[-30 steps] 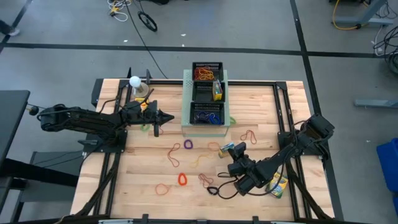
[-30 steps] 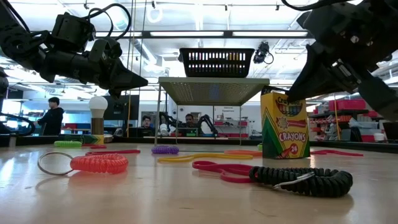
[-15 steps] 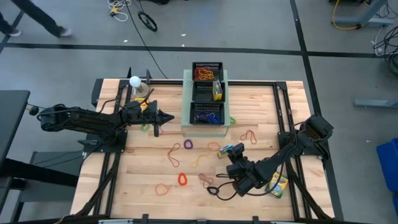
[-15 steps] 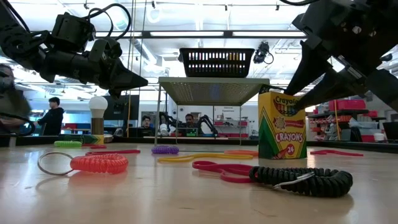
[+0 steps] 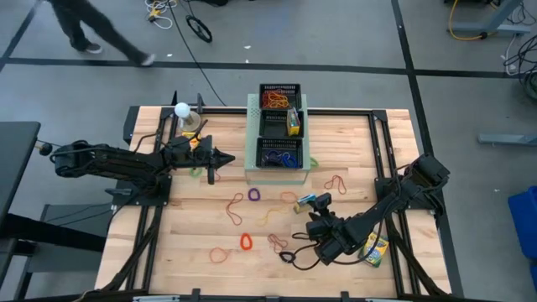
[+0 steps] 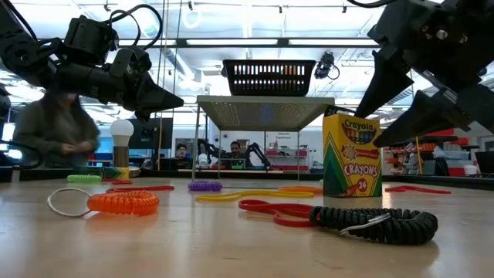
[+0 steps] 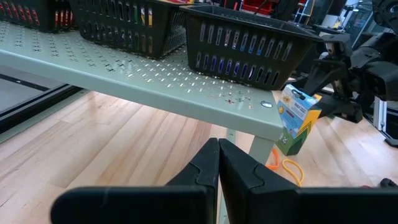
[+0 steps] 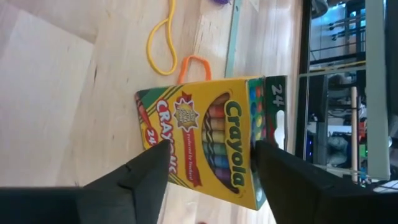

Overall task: Pick & Place Office Desk Supplies
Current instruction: Put the top right yellow crayon box into the middle black bin on the shelf

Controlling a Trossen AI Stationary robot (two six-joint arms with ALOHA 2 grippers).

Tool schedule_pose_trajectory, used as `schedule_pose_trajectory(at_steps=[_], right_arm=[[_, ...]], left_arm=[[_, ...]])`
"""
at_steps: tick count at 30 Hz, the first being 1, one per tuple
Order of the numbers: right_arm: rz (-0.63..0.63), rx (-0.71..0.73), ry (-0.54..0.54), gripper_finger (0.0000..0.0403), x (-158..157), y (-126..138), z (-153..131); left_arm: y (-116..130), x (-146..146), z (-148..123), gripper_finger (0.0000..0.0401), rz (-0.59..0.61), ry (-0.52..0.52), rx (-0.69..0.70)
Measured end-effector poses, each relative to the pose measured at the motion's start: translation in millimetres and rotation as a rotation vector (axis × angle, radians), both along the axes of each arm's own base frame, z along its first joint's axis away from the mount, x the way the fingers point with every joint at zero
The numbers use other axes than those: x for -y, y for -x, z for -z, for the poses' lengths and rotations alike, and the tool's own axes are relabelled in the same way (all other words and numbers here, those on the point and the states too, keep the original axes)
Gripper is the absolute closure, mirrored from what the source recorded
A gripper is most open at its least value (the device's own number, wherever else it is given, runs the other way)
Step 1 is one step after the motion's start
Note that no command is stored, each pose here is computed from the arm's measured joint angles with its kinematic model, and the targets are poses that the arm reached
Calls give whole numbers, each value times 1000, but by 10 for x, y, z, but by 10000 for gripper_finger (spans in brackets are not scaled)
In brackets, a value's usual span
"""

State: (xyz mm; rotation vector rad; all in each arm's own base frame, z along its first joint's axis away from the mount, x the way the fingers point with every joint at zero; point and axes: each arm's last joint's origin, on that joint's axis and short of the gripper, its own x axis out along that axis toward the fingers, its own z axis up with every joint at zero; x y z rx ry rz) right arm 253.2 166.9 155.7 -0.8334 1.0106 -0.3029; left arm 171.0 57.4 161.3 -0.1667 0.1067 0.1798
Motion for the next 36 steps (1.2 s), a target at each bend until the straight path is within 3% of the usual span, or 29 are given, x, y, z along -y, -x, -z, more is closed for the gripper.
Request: schedule_pose_trajectory(at_steps=[36], right_arm=[[-40, 22, 71, 148, -96, 104, -22]], left_arm=[[0, 0, 0, 387, 0, 0, 0]])
